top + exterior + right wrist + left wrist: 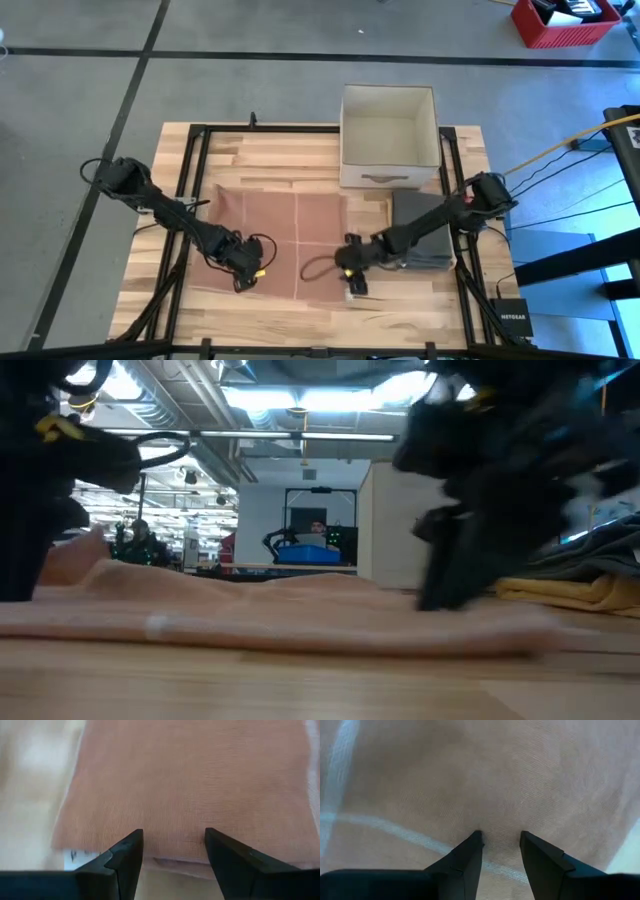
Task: Fold towel
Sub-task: Fold the brown towel
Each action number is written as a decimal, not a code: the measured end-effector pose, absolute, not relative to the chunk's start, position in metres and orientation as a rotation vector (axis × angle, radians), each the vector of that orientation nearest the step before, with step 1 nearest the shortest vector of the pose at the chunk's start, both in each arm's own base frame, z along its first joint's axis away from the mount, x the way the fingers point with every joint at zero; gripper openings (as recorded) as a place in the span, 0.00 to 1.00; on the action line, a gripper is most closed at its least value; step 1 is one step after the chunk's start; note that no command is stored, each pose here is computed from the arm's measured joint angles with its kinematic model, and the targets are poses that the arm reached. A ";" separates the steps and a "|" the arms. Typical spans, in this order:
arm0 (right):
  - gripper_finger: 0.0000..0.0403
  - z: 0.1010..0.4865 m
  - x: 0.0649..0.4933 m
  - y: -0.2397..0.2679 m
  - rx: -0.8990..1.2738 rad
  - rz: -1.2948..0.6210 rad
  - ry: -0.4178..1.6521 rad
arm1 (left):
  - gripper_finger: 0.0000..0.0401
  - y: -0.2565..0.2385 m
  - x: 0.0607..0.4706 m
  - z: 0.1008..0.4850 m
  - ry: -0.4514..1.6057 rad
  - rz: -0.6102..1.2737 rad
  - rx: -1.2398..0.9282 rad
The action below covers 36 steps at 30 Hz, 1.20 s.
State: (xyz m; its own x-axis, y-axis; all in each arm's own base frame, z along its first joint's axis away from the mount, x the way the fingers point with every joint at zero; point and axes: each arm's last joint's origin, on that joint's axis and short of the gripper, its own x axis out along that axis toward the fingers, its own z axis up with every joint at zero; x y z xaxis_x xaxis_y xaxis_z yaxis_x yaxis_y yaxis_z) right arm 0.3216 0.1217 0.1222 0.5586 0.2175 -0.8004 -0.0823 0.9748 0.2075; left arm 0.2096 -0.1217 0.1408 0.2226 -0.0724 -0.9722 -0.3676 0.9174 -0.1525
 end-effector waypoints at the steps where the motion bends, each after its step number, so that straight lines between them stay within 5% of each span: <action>1: 0.53 0.122 0.318 0.129 0.166 0.192 0.984 | 0.32 -0.124 0.212 0.138 1.339 0.203 -0.402; 12: 0.53 0.118 0.266 0.192 0.151 0.231 1.175 | 0.32 -0.157 0.251 0.124 1.041 0.022 -0.627; 17: 0.53 0.134 0.253 0.191 0.120 0.208 1.191 | 0.29 -0.159 0.255 0.140 1.141 0.032 -0.532; 23: 0.53 0.183 0.250 0.163 0.143 0.155 1.077 | 0.25 -0.137 0.239 0.199 1.264 0.181 -0.398; 27: 0.53 0.208 0.247 0.131 0.035 -0.001 0.982 | 0.25 -0.113 0.222 0.231 1.170 0.337 -0.316; 36: 0.53 0.214 0.266 0.035 0.008 -0.235 0.983 | 0.30 -0.031 0.186 0.238 1.086 0.577 -0.389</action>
State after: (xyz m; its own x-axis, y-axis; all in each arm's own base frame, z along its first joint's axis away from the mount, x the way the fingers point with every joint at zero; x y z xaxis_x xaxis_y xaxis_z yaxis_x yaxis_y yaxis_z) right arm 0.2657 0.0353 0.2140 0.5311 -0.1936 -0.8249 0.2011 0.9745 -0.0992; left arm 0.1862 -0.0311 0.2383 0.3433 0.2465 -0.9063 -0.6132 0.7898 -0.0175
